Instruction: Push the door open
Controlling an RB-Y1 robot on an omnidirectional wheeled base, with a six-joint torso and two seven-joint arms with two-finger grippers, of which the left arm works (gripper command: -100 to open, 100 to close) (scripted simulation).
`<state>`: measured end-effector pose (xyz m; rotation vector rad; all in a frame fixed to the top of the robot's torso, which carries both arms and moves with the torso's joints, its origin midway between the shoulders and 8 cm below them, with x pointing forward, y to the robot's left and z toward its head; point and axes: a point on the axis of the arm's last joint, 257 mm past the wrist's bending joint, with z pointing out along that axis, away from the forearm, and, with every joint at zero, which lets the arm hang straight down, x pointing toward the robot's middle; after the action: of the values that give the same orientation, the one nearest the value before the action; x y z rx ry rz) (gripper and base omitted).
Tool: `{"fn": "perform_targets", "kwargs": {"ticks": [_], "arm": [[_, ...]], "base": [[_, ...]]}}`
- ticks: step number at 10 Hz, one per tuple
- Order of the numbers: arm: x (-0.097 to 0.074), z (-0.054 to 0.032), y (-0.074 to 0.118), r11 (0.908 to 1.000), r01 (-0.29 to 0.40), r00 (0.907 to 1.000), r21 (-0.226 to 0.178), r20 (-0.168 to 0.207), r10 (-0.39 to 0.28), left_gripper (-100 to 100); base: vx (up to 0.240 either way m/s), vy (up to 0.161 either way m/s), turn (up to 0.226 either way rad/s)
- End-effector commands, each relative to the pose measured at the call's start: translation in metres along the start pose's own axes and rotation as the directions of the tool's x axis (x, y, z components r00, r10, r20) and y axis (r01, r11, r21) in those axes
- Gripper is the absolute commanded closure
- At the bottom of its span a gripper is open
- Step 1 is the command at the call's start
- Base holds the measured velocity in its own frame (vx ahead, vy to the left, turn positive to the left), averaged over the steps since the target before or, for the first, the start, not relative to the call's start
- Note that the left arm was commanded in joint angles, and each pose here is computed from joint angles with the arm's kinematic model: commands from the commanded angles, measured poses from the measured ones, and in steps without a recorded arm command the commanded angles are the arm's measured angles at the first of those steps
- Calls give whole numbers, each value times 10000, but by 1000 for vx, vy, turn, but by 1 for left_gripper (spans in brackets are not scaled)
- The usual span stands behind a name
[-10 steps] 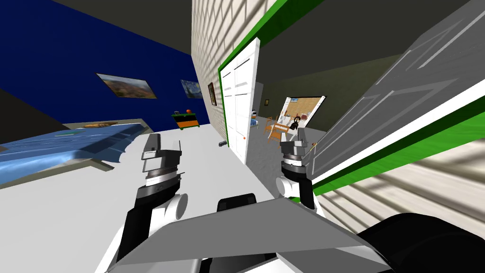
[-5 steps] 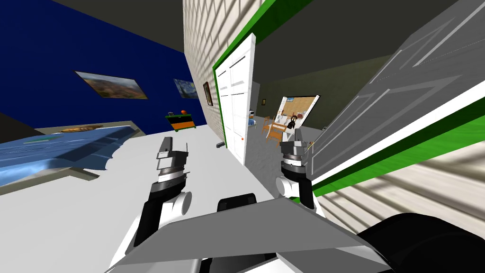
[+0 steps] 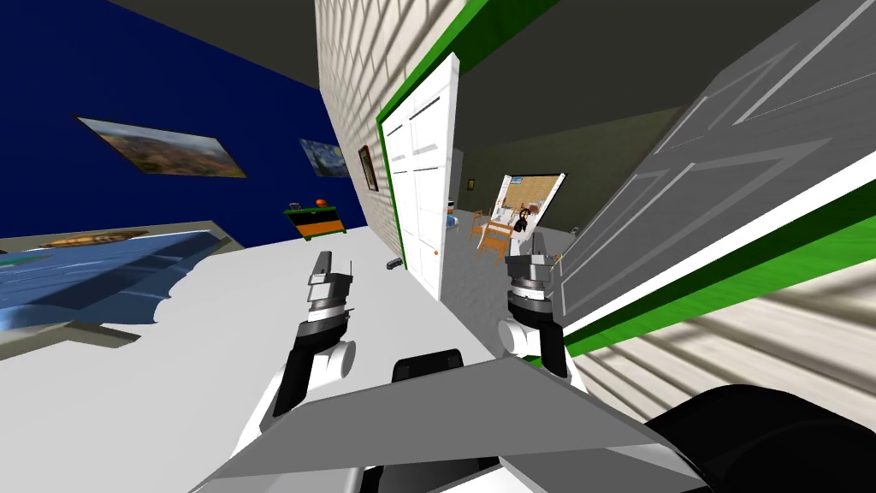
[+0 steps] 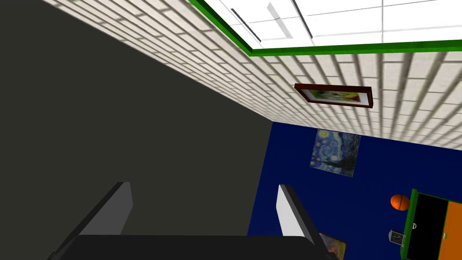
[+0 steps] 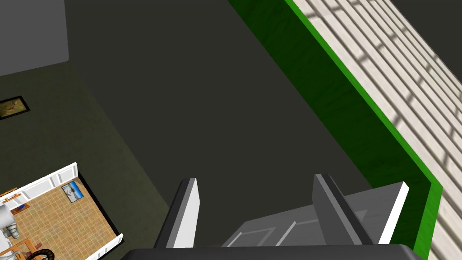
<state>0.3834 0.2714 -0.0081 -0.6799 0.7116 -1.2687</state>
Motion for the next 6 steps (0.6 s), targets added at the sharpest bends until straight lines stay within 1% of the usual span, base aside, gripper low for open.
{"fn": "perform_targets", "kwargs": {"ticks": [1, 3, 4, 5, 6], "arm": [[62, -24, 130, 9998, 109, 9999, -163, -114, -111, -100], [164, -39, 312, 9989, 305, 9990, -369, -313, -317, -100], [166, -48, 339, 9986, 305, 9990, -427, -315, -318, -100], [221, -64, 447, 9976, 401, 9982, -568, -418, -425, -100], [275, -74, 536, 9965, 494, 9972, -674, -520, -530, -100]], "base": [[49, 24, -91], [69, 31, -129], [50, 28, -41], [51, 31, -63], [76, 35, -159]]}}
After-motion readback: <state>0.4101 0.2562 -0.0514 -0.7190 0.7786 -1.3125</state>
